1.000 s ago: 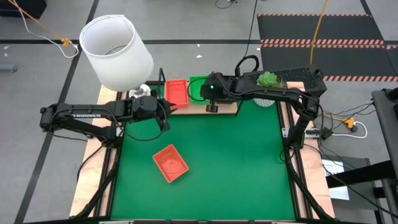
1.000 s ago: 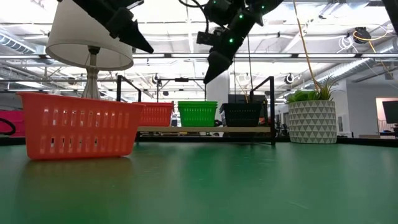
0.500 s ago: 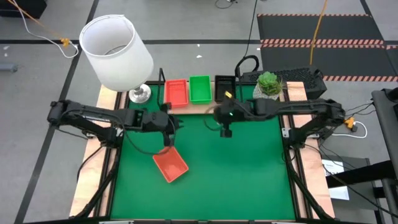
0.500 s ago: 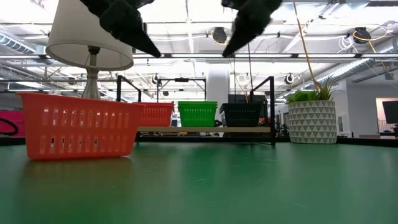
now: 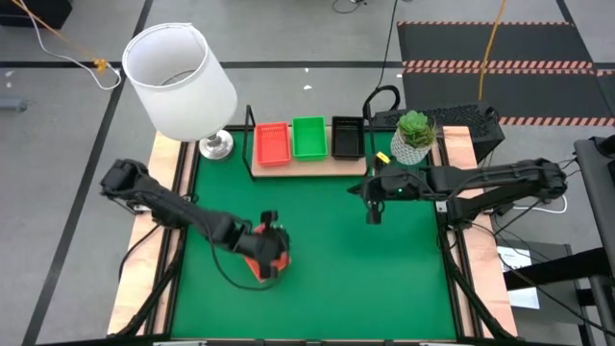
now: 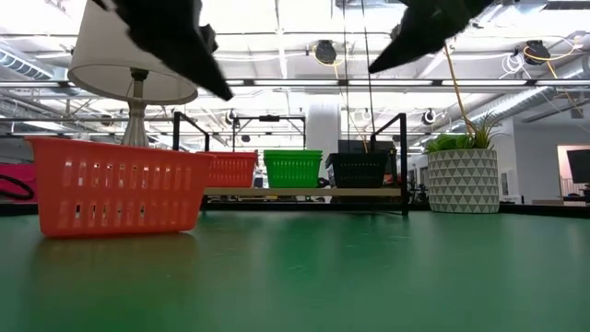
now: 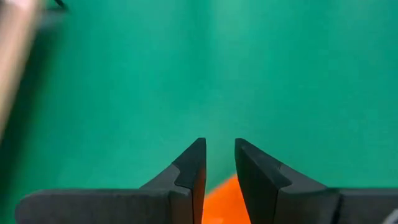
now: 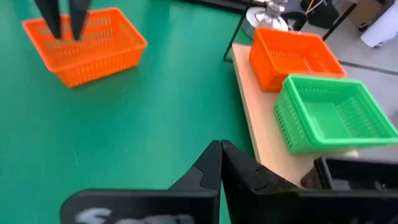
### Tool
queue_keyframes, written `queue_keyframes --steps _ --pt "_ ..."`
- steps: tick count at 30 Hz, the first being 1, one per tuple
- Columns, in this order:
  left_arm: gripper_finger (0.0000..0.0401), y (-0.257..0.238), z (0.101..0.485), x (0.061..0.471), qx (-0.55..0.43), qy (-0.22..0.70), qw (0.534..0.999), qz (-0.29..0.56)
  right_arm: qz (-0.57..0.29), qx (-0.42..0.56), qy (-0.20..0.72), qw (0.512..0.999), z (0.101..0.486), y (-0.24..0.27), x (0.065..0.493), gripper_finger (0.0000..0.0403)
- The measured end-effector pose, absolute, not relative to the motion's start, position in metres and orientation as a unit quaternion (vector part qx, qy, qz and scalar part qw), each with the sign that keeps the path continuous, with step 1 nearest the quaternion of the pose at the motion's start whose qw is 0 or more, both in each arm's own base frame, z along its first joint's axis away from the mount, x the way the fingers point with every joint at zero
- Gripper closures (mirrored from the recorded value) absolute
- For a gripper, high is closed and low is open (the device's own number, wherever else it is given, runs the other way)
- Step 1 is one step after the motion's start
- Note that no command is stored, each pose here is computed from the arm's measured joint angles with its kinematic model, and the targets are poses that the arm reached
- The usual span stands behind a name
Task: Stack baskets on shelf by color
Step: Stack the orange bin on the orange bin on the shelf
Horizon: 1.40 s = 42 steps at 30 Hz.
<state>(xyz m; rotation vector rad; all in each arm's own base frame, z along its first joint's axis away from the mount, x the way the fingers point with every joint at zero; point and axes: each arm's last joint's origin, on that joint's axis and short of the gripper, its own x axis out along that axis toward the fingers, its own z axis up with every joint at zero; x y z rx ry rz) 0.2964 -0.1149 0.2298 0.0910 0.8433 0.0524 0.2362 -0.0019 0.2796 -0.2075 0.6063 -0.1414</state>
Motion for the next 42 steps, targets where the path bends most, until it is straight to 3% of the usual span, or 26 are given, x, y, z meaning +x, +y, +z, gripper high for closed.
queue_keyframes --steps 7,15,20,35,39,42 --pt "0.0302 -0.152 0.212 0.287 -0.004 0.429 0.903 0.017 -0.073 -0.087 0.308 0.944 0.267 -0.002 0.229 0.0403" --pt "0.0187 -0.169 0.208 0.275 -0.058 0.438 0.896 0.039 -0.063 -0.042 0.296 0.952 0.258 0.004 0.229 0.0403" --pt "0.0162 -0.174 0.199 0.263 -0.086 0.457 0.884 0.057 -0.047 -0.042 0.252 0.966 0.259 0.013 0.233 0.0403" --pt "0.0275 -0.177 0.159 0.236 -0.105 0.471 0.874 0.061 -0.021 -0.044 0.192 0.980 0.249 0.023 0.262 0.0403" --pt "0.0304 -0.175 0.157 0.235 -0.064 0.467 0.880 0.059 -0.014 -0.046 0.171 0.984 0.240 0.026 0.277 0.0403" --pt "0.0348 -0.174 0.158 0.235 -0.014 0.467 0.884 0.037 0.003 -0.047 0.157 0.986 0.233 0.028 0.287 0.0403"
